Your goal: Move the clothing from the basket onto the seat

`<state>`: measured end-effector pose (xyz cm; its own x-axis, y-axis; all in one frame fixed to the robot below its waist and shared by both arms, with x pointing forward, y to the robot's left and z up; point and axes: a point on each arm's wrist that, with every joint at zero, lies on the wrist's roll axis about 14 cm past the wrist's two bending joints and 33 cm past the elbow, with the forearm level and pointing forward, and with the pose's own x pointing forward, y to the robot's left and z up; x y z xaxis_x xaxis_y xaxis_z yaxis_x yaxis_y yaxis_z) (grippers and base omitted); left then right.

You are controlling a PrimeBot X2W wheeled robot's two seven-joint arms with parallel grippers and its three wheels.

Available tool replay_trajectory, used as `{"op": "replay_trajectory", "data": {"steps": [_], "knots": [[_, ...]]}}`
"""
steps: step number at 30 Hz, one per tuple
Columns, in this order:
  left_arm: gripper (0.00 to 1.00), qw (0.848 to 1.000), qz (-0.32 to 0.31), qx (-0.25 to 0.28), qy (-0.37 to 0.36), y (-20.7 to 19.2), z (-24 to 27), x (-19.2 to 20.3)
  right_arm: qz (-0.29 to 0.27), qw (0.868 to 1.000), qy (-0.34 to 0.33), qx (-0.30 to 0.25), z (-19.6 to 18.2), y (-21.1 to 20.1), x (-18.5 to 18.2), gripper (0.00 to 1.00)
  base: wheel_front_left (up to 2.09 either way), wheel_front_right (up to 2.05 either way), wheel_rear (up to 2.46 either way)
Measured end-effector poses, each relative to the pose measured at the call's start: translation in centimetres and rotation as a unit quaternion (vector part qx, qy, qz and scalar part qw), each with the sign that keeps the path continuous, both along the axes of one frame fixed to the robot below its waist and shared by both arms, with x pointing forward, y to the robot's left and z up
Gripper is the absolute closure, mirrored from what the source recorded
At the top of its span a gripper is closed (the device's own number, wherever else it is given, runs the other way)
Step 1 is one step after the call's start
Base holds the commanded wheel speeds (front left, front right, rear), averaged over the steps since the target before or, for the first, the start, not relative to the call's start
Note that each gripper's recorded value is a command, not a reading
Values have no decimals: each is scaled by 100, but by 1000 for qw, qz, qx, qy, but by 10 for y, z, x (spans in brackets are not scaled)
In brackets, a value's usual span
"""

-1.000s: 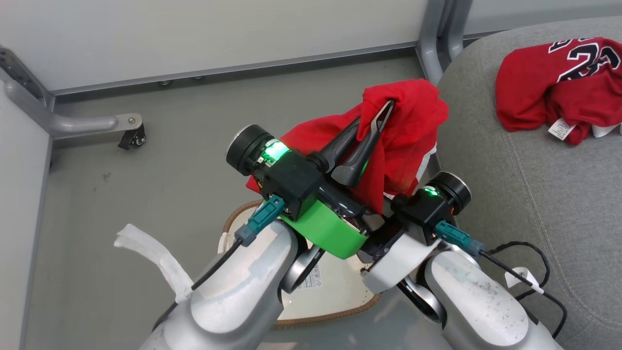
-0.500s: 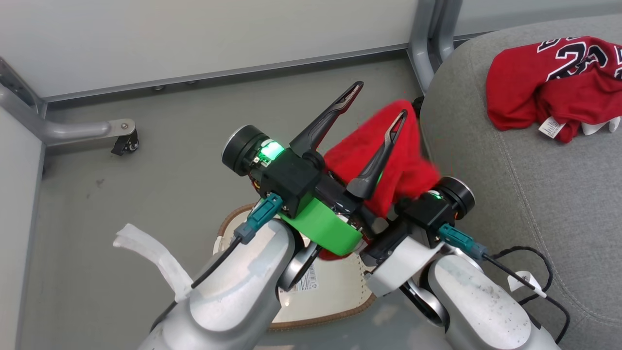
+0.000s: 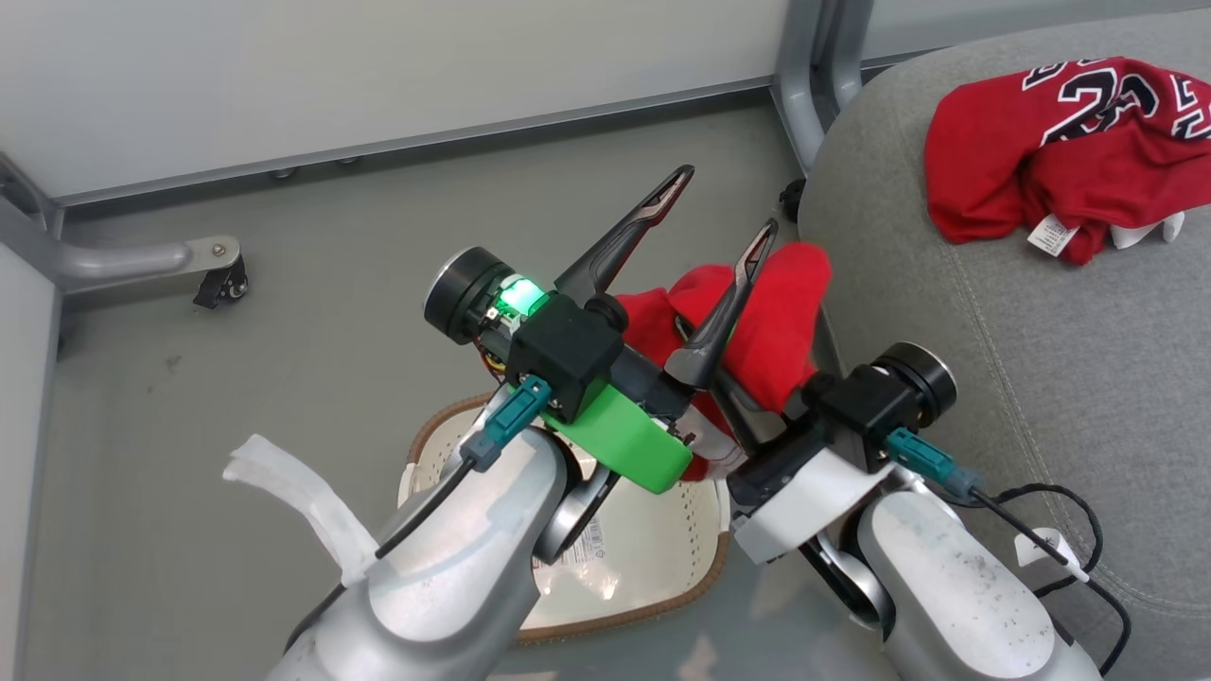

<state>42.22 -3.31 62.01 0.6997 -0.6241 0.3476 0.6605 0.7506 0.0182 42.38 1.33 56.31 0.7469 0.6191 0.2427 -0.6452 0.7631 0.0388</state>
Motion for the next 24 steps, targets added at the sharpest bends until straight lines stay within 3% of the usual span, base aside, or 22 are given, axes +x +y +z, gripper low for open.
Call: {"op": "replay_trajectory", "data": {"steps": [13, 24], "knots": [[0, 998, -48, 19, 28, -32, -31, 0, -126, 992, 8, 6, -4, -81, 16, 100, 0, 0, 0], [0, 993, -108, 25, 49, -71, -54, 1, -254, 967, 25, 1, -18, -171, 9, 100, 0, 0, 0]]}}
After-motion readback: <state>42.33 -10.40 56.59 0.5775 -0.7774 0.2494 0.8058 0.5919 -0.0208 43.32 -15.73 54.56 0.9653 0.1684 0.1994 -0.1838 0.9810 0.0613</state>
